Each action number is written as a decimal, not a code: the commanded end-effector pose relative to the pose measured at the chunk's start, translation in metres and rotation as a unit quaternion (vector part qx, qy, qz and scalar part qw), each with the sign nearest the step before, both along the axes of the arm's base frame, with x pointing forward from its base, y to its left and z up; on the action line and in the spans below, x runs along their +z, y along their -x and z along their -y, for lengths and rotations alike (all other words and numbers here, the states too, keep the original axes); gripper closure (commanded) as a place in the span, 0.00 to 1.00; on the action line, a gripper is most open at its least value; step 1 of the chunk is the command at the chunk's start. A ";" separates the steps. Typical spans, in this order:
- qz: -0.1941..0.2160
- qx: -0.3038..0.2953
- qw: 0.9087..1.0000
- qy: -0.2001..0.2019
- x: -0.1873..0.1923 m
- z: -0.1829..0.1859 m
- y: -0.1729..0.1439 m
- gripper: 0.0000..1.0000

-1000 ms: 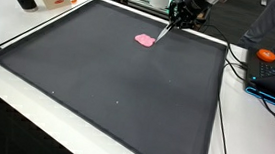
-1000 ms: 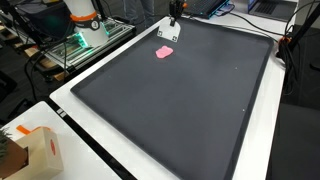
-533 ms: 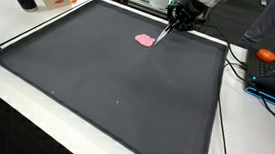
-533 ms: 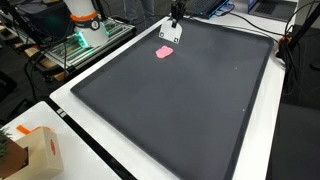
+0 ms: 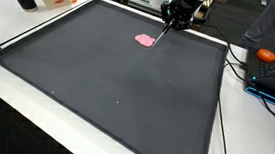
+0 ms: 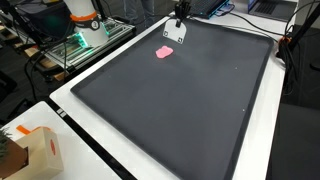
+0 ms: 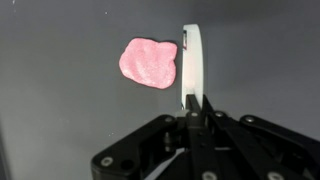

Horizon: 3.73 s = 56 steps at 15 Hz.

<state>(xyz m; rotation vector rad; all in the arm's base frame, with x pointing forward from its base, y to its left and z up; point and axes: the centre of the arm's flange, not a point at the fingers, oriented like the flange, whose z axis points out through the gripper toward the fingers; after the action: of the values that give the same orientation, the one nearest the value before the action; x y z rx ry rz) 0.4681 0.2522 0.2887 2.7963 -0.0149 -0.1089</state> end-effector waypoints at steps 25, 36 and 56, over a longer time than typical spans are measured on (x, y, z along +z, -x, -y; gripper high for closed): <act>-0.015 -0.198 0.929 -0.314 -0.002 0.294 0.007 0.99; 0.015 -0.218 0.911 -0.350 -0.028 0.326 0.038 0.99; 0.034 -0.019 0.963 -0.267 0.014 0.256 0.066 0.99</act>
<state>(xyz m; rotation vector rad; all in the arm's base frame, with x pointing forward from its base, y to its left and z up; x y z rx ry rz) 0.4209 -0.0265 0.2811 3.3940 -0.1963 -0.0983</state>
